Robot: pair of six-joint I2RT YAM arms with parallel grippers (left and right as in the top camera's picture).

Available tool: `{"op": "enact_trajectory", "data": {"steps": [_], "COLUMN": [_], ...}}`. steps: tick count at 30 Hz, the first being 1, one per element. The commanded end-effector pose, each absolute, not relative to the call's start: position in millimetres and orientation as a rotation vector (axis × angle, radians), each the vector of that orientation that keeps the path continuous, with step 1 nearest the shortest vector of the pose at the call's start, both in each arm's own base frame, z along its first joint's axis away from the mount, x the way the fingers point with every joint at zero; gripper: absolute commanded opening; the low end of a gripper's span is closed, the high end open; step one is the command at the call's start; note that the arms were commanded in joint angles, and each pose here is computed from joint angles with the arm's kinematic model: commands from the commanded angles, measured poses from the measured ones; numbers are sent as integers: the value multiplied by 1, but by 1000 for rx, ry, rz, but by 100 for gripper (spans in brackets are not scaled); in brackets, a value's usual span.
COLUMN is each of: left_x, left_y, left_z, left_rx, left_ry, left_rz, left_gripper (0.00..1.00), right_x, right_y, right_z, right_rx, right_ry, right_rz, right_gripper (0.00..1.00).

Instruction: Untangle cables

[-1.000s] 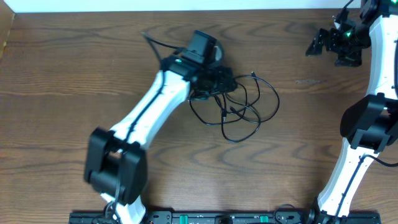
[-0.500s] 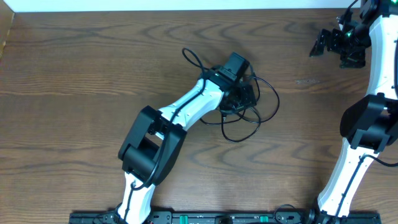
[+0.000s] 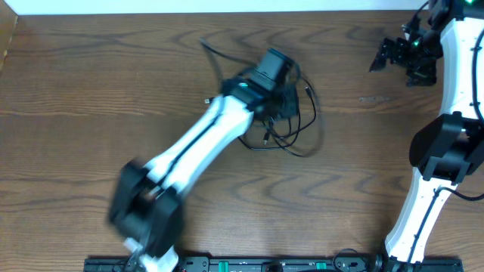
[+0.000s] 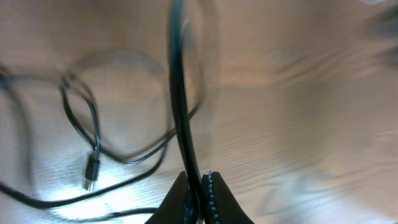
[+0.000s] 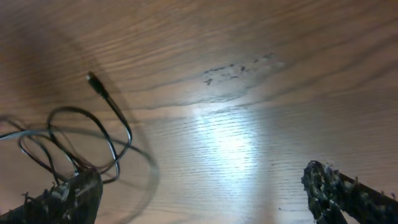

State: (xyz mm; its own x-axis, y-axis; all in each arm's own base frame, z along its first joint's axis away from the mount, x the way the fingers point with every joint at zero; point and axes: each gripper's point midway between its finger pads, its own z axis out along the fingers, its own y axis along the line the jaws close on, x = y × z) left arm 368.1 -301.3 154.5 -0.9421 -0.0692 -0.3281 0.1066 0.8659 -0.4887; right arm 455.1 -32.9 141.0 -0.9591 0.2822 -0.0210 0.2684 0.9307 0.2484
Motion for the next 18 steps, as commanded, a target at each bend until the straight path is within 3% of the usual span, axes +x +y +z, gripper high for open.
{"op": "enact_trajectory", "data": {"steps": [1,6,17,18], "left_x": [370,354,333,333], "left_y": [-265,-199,-109,-108], "left_z": [305,415,538,540], "left_rx": [94,-26,-185,-190], "left_ry": [2304,1985,1518,1510], "left_rz": [-812,-864,-865,-869], "left_gripper": [8,7,7,7], "right_x": [456,458,446,444], "right_y": [-5,49,130,142], "right_z": [148,163,191,195], "right_rx": [308,2,-408,-486], "right_ry": [3026,2943,2749,2702], "right_rz": [467,782,1139,1182], "right_gripper": [99,99,99,95]}}
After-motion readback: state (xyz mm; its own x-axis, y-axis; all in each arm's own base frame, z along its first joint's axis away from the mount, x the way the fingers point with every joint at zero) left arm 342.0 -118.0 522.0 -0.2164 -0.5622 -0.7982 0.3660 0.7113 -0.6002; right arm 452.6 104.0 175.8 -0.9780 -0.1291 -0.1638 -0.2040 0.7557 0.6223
